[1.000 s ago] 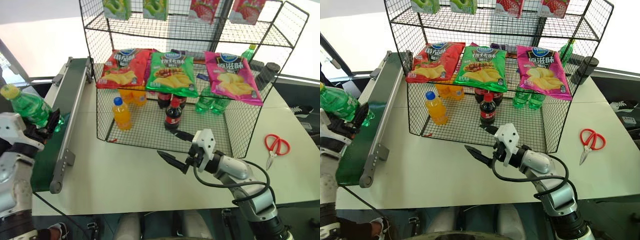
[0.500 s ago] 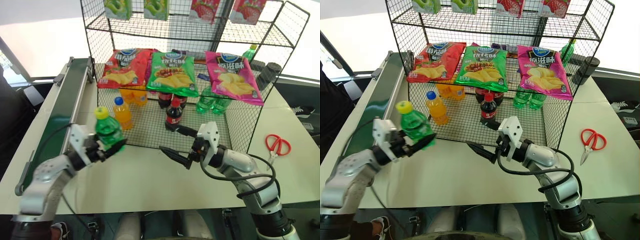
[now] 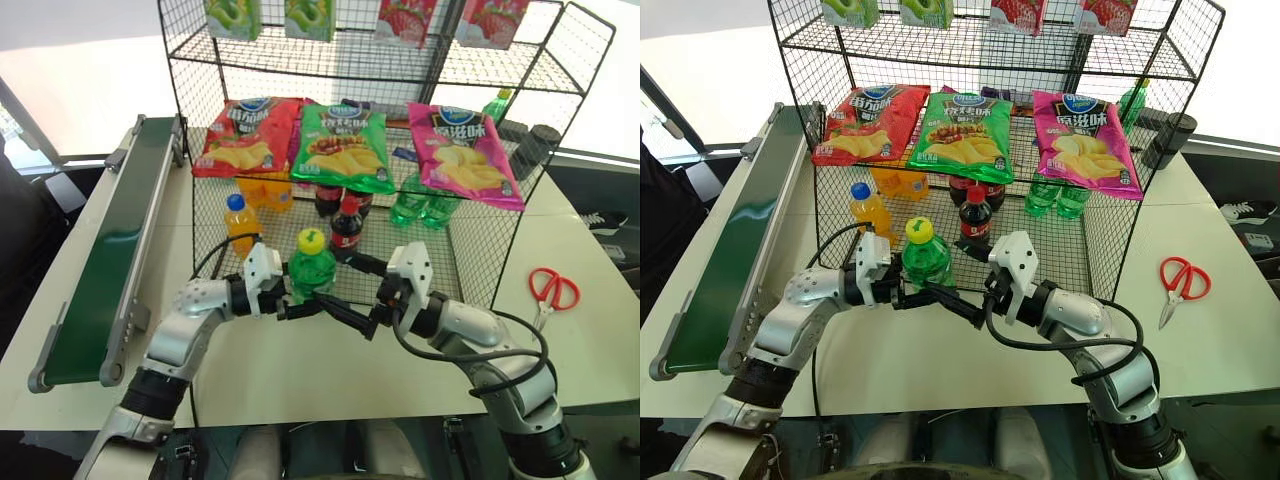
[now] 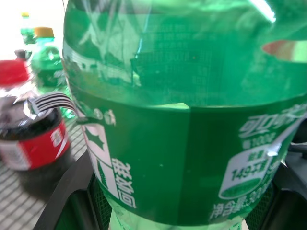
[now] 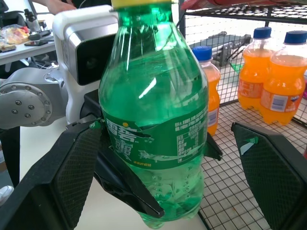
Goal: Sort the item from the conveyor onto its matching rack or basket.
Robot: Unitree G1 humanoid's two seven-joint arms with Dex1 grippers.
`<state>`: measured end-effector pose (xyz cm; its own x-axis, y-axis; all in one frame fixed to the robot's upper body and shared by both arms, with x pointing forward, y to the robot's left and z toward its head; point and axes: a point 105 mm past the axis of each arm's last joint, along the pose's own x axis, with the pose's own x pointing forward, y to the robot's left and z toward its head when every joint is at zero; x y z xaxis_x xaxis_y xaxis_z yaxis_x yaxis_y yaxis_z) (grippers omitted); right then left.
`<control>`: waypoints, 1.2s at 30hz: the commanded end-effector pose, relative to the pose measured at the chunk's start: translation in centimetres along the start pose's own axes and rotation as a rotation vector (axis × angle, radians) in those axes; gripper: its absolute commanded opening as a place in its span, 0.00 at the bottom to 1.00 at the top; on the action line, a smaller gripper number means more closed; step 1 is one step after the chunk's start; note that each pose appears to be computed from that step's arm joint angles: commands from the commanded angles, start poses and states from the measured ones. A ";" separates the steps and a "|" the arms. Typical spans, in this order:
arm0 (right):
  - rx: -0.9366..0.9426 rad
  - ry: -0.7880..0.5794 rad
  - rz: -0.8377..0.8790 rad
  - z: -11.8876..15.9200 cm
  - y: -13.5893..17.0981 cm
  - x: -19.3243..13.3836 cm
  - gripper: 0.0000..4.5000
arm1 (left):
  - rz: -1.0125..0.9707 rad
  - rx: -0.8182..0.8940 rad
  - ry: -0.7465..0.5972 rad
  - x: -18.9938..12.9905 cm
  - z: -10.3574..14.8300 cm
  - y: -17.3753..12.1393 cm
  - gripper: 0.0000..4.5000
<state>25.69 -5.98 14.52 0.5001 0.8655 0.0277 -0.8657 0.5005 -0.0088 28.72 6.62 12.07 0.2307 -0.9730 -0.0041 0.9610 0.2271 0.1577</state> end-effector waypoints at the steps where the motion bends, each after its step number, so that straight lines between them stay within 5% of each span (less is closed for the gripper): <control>1: -0.031 -0.051 0.009 1.4 0.4 -0.2 1.00 | -0.046 0.074 -0.032 0.6 1.2 -0.2 0.62; 19: 0.045 -0.019 0.079 0.6 1.3 0.1 1.00 | -0.116 0.098 -0.046 1.8 1.4 -1.6 0.62; 24: 0.057 -0.017 0.081 0.6 1.4 0.1 0.67 | -0.131 0.099 -0.050 2.1 1.6 -1.8 0.62; 27: 0.058 -0.021 0.079 0.6 1.3 0.1 0.67 | -0.149 0.069 -0.046 2.1 1.5 -1.9 0.62; 30: 0.046 -0.035 0.060 0.8 1.1 0.1 0.67 | -0.137 0.045 -0.047 2.2 1.5 -1.7 0.96; 36: -0.001 -0.074 -0.022 1.5 -0.3 -0.2 0.67 | -0.073 0.050 0.004 0.9 0.4 -0.8 0.99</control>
<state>25.54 -5.93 13.90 0.4949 0.8688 0.0155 -0.8681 0.4935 0.0526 28.02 4.94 12.01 0.1396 -0.9899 -0.0247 0.9743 0.1329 0.1817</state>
